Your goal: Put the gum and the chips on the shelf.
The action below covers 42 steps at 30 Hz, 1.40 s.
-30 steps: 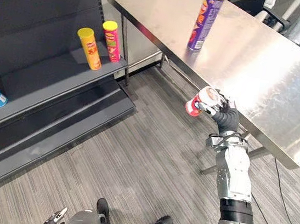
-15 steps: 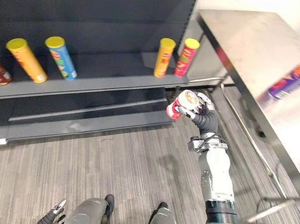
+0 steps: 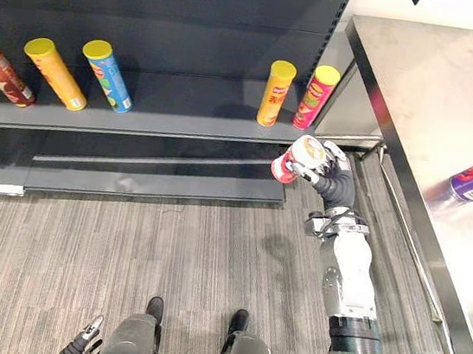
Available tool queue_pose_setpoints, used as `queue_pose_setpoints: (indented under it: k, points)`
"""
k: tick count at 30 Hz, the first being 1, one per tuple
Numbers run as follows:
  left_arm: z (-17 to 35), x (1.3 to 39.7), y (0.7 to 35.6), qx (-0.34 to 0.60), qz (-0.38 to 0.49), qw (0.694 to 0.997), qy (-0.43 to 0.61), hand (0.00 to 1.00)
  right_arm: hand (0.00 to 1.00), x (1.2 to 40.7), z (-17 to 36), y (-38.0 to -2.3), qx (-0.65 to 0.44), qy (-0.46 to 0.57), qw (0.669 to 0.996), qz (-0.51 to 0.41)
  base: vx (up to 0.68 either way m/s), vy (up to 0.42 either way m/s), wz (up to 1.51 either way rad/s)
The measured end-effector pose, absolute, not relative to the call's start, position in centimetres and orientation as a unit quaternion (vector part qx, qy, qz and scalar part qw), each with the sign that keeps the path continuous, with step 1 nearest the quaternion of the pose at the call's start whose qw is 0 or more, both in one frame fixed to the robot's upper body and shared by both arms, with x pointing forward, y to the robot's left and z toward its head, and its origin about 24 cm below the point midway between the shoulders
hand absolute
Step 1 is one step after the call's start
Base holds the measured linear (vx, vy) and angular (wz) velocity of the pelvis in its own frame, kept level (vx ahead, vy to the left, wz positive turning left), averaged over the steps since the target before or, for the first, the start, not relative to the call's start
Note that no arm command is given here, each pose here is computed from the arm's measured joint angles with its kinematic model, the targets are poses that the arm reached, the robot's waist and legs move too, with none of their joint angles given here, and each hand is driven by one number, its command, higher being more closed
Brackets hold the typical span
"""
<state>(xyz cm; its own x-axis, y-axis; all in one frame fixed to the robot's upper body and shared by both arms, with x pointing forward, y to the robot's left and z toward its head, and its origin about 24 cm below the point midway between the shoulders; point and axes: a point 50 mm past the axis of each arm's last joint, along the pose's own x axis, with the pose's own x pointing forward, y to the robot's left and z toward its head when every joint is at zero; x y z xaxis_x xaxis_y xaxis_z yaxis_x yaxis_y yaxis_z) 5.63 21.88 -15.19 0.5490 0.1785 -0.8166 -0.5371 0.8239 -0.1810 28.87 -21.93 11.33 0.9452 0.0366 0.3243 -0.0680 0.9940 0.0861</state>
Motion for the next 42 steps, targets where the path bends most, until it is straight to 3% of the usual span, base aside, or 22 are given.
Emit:
queue_pose_setpoints:
  k: [21, 34, 39, 42]
  points:
    - [-15.4, 5.4, 21.4, -0.182, 0.172, 0.857, 0.45, 0.0, 1.0, 27.9, 9.9, -22.5, 0.046, -0.14, 0.989, 0.026, 0.0, 0.019, 0.02]
    - [-15.4, 5.6, 20.2, -0.215, 0.155, 0.857, 0.441, 0.0, 1.0, 27.0, 9.6, -22.8, 0.039, -0.138, 0.99, 0.017, 0.01, -0.08, -0.1]
    - [-15.9, 3.3, 19.4, -0.216, 0.16, 0.84, 0.472, 0.0, 1.0, 27.1, 10.2, -23.1, 0.018, -0.146, 0.988, 0.04, 0.13, 0.22, -0.85]
    - [-15.8, 3.9, 20.8, -0.191, 0.157, 0.846, 0.472, 0.0, 1.0, 26.5, 9.6, -23.6, 0.02, -0.136, 0.99, 0.028, 0.18, 0.301, -0.33]
